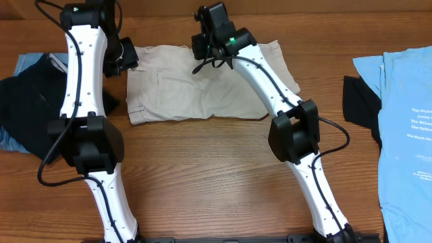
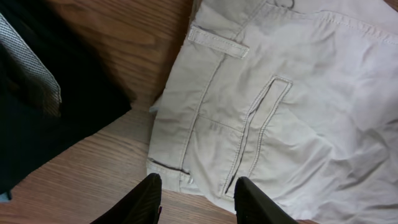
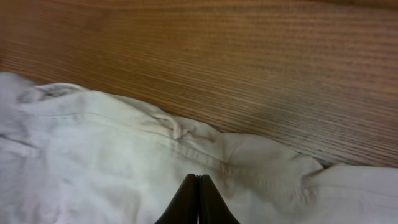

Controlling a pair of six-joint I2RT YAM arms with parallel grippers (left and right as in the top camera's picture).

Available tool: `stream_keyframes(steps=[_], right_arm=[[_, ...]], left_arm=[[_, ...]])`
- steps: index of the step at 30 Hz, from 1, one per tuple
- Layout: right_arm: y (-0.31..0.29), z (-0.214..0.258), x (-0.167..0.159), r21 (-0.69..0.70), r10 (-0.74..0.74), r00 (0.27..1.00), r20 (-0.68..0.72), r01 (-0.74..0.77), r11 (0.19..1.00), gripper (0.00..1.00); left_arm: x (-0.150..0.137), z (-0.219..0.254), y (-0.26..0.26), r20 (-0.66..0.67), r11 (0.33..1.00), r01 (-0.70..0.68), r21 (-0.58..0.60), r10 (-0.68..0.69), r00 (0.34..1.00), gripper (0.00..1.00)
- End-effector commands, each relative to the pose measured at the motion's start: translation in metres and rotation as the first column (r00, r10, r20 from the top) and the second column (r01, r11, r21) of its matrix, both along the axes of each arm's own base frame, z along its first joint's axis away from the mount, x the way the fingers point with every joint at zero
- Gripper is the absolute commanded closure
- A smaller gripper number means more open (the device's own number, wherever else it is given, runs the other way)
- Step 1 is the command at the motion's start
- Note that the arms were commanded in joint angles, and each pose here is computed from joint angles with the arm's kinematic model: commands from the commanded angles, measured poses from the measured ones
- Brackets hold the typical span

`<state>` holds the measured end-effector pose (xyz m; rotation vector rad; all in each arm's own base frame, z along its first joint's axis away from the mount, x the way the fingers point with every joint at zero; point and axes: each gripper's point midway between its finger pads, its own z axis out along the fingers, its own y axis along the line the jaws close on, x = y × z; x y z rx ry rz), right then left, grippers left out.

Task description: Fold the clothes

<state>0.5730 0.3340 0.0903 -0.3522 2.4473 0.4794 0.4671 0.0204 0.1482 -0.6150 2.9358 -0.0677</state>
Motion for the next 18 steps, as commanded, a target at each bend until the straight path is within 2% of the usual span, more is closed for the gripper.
stream_keyframes(steps=[1, 5, 7, 9, 11, 12, 13, 14, 16, 18], right_arm=[[-0.006, -0.054, 0.003, -0.041, -0.013, 0.999, -0.052, 0.011, 0.999, 0.96], [-0.008, -0.084, -0.001, -0.065, -0.015, 0.995, -0.094, 0.009, 0.998, 0.96], [-0.004, -0.060, 0.006, -0.050, 0.003, 0.999, -0.040, -0.005, 0.999, 0.92], [-0.009, -0.010, 0.013, -0.023, -0.003, 1.000, 0.020, 0.004, 1.000, 0.92], [-0.019, 0.037, 0.008, -0.010, -0.013, 0.999, 0.043, 0.014, 1.000, 0.92], [-0.026, 0.055, -0.005, -0.023, -0.015, 1.000, 0.017, 0.015, 1.000, 0.92], [-0.034, 0.061, -0.020, -0.047, -0.014, 1.000, -0.028, 0.013, 0.999, 0.92], [-0.040, 0.061, -0.032, -0.070, -0.016, 0.997, -0.072, 0.011, 0.998, 0.92], [-0.053, 0.048, -0.059, -0.127, -0.021, 0.982, -0.190, -0.003, 0.992, 0.93], [-0.056, 0.035, -0.070, -0.154, -0.024, 0.970, -0.242, -0.014, 0.988, 0.93]], left_arm=[[0.002, -0.005, -0.005, -0.003, 1.000, 0.021, -0.002, -0.021, 1.000, 0.58], [0.003, -0.005, -0.004, 0.002, 1.000, 0.020, 0.002, -0.020, 1.000, 0.58], [0.002, -0.005, -0.004, -0.003, 1.000, 0.024, 0.004, -0.024, 1.000, 0.62], [0.001, -0.005, 0.002, -0.006, 0.999, 0.032, 0.027, -0.031, 0.999, 0.58], [0.000, -0.005, 0.011, -0.009, 0.999, 0.013, 0.031, -0.013, 1.000, 0.46], [-0.002, -0.005, 0.016, -0.015, 1.000, 0.001, 0.023, -0.001, 1.000, 0.16], [-0.004, -0.005, 0.019, -0.023, 1.000, -0.004, 0.024, 0.004, 1.000, 0.03], [-0.006, -0.005, 0.021, -0.030, 1.000, 0.005, 0.022, -0.004, 1.000, 0.00], [-0.010, -0.008, 0.015, -0.043, 0.996, 0.081, -0.022, -0.082, 0.996, 0.00], [-0.012, -0.014, 0.009, -0.054, 0.993, 0.098, -0.058, -0.101, 0.993, 0.00]])
